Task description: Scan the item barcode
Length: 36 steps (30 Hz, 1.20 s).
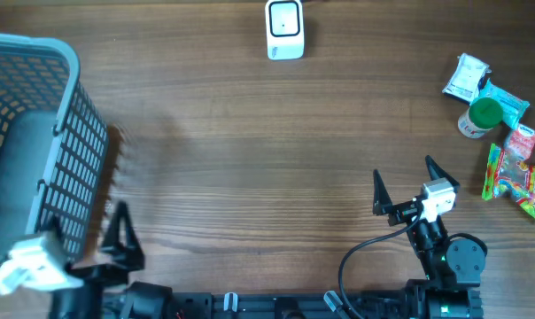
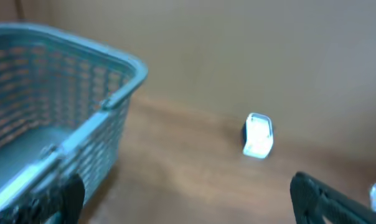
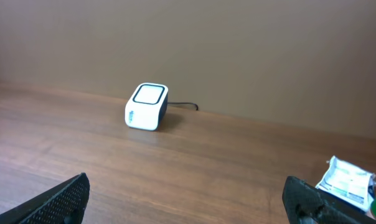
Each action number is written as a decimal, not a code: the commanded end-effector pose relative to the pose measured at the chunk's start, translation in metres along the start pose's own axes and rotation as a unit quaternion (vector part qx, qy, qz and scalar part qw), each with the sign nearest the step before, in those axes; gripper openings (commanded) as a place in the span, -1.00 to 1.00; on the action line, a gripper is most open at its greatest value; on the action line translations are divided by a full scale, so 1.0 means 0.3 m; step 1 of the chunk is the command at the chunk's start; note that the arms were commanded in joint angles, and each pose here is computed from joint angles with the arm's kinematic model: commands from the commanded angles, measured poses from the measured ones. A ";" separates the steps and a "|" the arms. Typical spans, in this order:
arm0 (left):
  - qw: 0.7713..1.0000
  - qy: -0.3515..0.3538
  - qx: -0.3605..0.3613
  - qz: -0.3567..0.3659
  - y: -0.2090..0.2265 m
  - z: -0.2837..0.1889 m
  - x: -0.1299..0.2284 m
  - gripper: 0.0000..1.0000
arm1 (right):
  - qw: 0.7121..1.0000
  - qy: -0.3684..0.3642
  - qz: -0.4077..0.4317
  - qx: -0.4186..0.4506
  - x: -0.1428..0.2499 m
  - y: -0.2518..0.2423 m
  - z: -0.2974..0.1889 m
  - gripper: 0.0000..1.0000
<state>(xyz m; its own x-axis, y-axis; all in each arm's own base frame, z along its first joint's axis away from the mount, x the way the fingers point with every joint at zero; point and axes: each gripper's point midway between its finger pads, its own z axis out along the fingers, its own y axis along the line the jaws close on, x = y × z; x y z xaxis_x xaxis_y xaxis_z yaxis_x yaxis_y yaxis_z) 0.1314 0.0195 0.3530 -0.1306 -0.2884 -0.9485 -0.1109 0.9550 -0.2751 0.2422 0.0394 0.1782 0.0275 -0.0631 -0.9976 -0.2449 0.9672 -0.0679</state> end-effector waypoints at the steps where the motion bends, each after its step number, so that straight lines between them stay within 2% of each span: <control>1: 0.999 -0.003 0.043 -0.018 -0.029 0.120 0.165 1.00 | 1.000 -0.006 0.006 0.002 -0.008 0.000 -0.002 1.00; 8: 0.997 -0.056 0.047 -0.028 0.008 0.340 0.343 1.00 | 1.000 -0.006 0.006 0.001 -0.008 0.000 -0.002 1.00; 13: 0.999 -0.040 0.027 -0.022 0.053 0.411 0.463 1.00 | 1.000 -0.006 0.006 0.002 -0.008 0.000 -0.002 0.99; 18: 0.996 -0.087 0.030 -0.013 0.069 0.447 0.466 1.00 | 1.000 -0.006 0.006 0.001 -0.008 0.000 -0.002 1.00; 24: 0.998 -0.060 -0.005 -0.005 0.122 0.472 0.552 1.00 | 1.000 -0.006 0.006 0.001 -0.008 0.000 -0.002 0.99; 26: 0.998 -0.053 -0.008 0.026 0.127 0.474 0.563 1.00 | 1.000 -0.006 0.006 0.001 -0.008 0.000 -0.002 0.99; 29: 0.996 -0.040 0.022 0.070 0.091 0.475 0.581 1.00 | 1.000 -0.006 0.006 0.001 -0.008 0.000 -0.002 0.99; 34: 0.996 -0.034 0.042 0.072 0.070 0.474 0.591 1.00 | 1.000 -0.006 0.006 0.001 -0.008 0.000 -0.002 0.99; 36: 0.993 -0.029 0.063 0.099 0.046 0.472 0.601 1.00 | 1.000 -0.006 0.006 0.001 -0.008 0.000 -0.002 1.00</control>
<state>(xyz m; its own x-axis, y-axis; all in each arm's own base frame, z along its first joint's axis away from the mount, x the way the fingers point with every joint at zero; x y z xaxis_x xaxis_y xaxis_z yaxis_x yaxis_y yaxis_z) 0.2463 0.0002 0.1584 -0.0697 -0.1657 -0.9837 -0.0296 0.9860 -0.1640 0.2421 0.0394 0.1788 0.0298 -0.0632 -0.9976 -0.2444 0.9673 -0.0685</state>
